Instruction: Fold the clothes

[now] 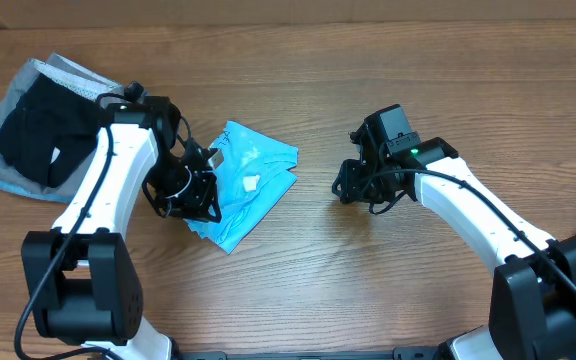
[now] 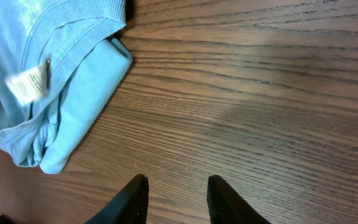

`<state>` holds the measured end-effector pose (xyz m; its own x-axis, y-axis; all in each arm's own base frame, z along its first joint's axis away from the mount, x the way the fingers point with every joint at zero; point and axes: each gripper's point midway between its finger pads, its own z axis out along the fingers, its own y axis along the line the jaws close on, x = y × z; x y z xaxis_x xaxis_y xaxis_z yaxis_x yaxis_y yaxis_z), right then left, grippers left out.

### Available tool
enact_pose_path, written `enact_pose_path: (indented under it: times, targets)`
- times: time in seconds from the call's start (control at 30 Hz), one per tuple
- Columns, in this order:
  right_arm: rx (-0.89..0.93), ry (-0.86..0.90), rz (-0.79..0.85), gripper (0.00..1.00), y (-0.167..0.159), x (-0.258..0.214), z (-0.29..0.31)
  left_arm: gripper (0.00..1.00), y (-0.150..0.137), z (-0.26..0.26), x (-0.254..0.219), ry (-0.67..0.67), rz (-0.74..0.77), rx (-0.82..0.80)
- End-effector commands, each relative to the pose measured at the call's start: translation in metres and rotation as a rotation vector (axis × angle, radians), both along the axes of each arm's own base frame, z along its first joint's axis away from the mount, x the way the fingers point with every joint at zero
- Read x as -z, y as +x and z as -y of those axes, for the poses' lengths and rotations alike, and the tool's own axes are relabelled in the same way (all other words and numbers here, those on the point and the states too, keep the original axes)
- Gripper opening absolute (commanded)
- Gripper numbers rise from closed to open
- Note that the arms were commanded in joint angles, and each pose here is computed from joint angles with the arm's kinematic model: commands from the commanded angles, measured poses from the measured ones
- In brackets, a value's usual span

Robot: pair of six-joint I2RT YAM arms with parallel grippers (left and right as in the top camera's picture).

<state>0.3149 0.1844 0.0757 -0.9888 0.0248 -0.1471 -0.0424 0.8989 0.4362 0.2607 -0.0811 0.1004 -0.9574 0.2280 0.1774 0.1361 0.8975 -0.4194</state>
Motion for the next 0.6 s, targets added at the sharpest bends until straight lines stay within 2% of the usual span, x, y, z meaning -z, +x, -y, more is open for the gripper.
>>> enact_pose_path:
  times: [0.0,0.13,0.27,0.33,0.37,0.4,0.47,0.57]
  targets:
    - [-0.001,-0.006,0.038,0.35,0.004,-0.008,0.001,0.30,-0.016,0.016,0.003,-0.020,-0.031,0.067]
    - [-0.001,-0.006,0.039,0.35,0.004,-0.008,0.001,0.27,-0.016,0.013,0.009,0.042,-0.027,0.072]
    - [-0.001,-0.006,0.037,0.35,0.004,-0.008,0.001,0.25,0.010,-0.034,0.024,0.333,0.045,-0.066]
    - [-0.001,-0.006,0.036,0.36,0.004,-0.008,0.001,0.21,0.025,-0.038,0.026,0.334,0.098,-0.095]
    - [-0.001,-0.006,0.037,0.36,0.004,-0.008,0.001,0.11,0.036,-0.042,0.029,0.336,0.140,-0.114]
    - [-0.001,-0.006,0.037,0.35,0.004,-0.008,0.001,0.05,0.042,-0.043,0.031,0.332,0.166,-0.124]
    - [-0.001,-0.007,0.036,0.35,0.004,-0.008,0.001,0.04,0.048,-0.040,0.036,0.306,0.191,-0.137]
    - [-0.001,-0.008,0.032,0.35,0.003,-0.008,0.002,0.04,0.039,-0.023,0.048,0.212,0.168,-0.130]
